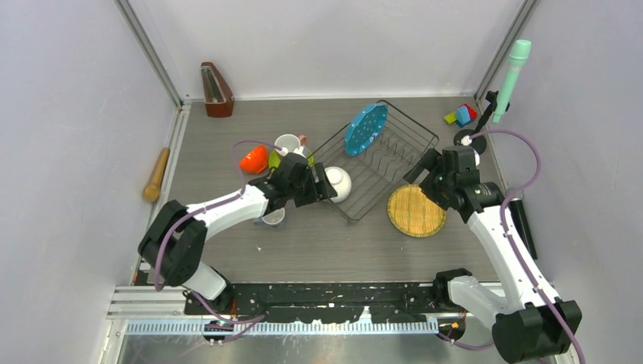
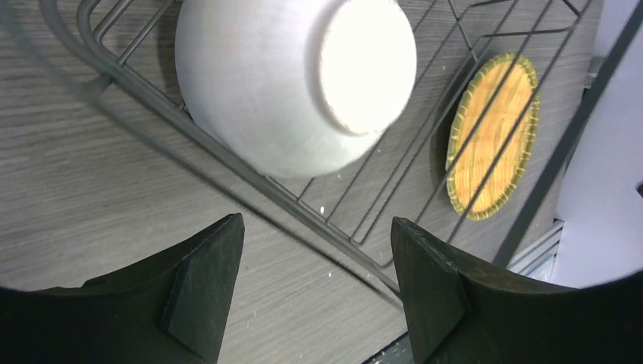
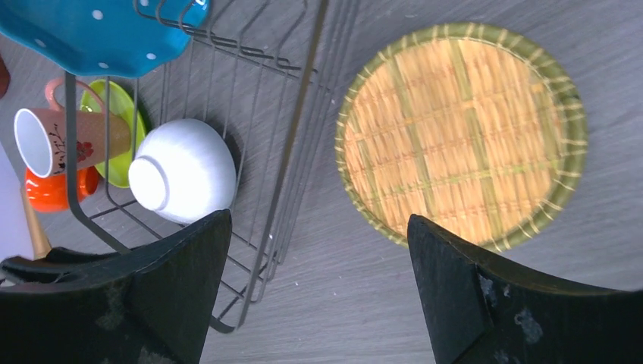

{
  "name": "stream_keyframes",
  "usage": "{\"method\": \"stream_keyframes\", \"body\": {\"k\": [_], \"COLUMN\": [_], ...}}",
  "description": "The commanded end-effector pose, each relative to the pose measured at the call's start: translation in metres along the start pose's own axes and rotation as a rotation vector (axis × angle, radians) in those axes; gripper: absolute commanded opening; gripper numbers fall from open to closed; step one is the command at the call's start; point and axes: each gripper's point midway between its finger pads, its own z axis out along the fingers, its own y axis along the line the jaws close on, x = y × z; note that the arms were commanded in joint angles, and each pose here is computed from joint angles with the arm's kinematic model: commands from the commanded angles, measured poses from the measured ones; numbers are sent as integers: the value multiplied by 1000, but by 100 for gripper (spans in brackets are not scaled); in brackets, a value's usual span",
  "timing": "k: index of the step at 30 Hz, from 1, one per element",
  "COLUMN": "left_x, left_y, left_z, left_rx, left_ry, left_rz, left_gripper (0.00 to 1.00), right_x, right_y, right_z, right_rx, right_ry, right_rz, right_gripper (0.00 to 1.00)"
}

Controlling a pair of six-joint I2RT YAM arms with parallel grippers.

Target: Load the mixed dishes into the dish rack

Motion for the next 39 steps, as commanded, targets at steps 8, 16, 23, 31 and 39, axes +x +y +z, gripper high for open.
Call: {"method": "stream_keyframes", "body": {"k": [8,16,23,31,39], "left_x": [-38,-65,-93,-110,-105], "left_y": [-19,-8,4,-9,-23], "left_z": [33,51,58,41,-2], "left_rx": [44,31,-5,10,38], "left_ry": [-125,-151,-190,-211,-181], "left_rz": [4,-4,21,97,155], "left_gripper": [70,69,69,74,87], "right_x": [41,59,59,87,107], "right_y": [-58,-91,-112,-111,-117], "right_z": [-17,-7,8,38,51], "right_rx": [195,333,468,432,371], "right_ry": [82,95,98,175,125], "right_rz": [59,121,115,201,405], "right_gripper": [92,93,99,97,99]}}
